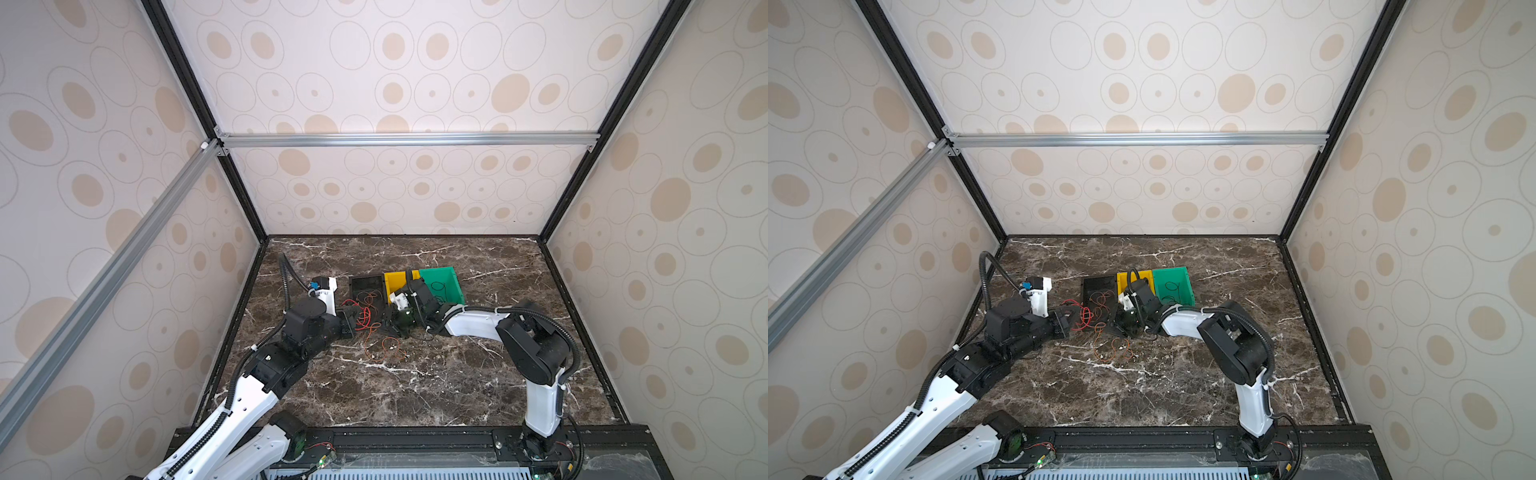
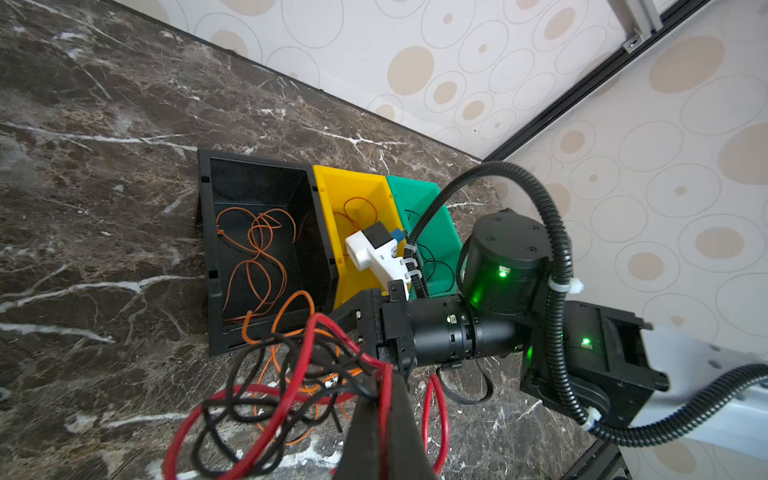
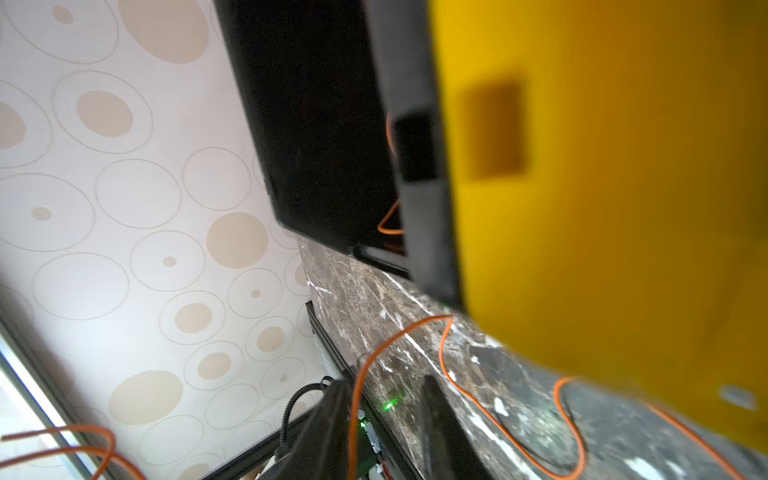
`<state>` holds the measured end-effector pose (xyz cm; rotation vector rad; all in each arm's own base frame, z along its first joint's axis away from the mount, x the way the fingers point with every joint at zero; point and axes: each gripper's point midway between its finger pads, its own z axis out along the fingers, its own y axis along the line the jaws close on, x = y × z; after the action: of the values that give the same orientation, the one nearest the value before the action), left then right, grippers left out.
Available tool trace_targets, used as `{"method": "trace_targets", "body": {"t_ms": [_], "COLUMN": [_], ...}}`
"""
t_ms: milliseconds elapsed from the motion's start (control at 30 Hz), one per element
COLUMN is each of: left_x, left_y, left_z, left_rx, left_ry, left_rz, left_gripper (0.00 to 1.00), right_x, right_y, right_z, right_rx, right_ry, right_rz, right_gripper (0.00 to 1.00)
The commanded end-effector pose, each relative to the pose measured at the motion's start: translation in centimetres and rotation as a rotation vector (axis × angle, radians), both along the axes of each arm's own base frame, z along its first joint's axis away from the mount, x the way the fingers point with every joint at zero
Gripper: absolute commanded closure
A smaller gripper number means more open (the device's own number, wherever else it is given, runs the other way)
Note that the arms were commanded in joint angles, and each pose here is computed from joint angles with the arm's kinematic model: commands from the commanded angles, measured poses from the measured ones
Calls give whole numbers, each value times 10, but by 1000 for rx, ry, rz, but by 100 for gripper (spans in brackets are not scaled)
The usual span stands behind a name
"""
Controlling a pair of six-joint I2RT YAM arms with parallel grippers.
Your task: Untangle the cables
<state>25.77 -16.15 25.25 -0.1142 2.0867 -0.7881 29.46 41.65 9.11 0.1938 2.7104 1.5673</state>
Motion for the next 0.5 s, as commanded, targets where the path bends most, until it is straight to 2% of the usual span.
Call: {"method": "trace_targets", "body": {"t_ms": [0, 67, 133, 333, 467], "left_x": [1, 1, 1, 0, 1], "left_y": [0, 2, 5, 24, 32], "left_z": [8, 8, 10, 3, -6], "left_rx": [-23, -22, -22, 11, 24], "left_ry": [-31, -31, -40, -30, -9], "left_rz": [14, 24, 35, 126, 168], "left_gripper": [100, 100, 100, 100, 100], "right_x": [-5, -6, -6, -3, -3], "right_y": [8, 2, -6, -58, -113], "right_z": [10, 9, 8, 1, -1], "right_rx": [48, 22, -4, -88, -204], "right_ry": [3, -8, -20, -48, -88], "right_rz": [8, 4, -4, -104, -185], "right_gripper": [85, 95, 100, 100, 100]}}
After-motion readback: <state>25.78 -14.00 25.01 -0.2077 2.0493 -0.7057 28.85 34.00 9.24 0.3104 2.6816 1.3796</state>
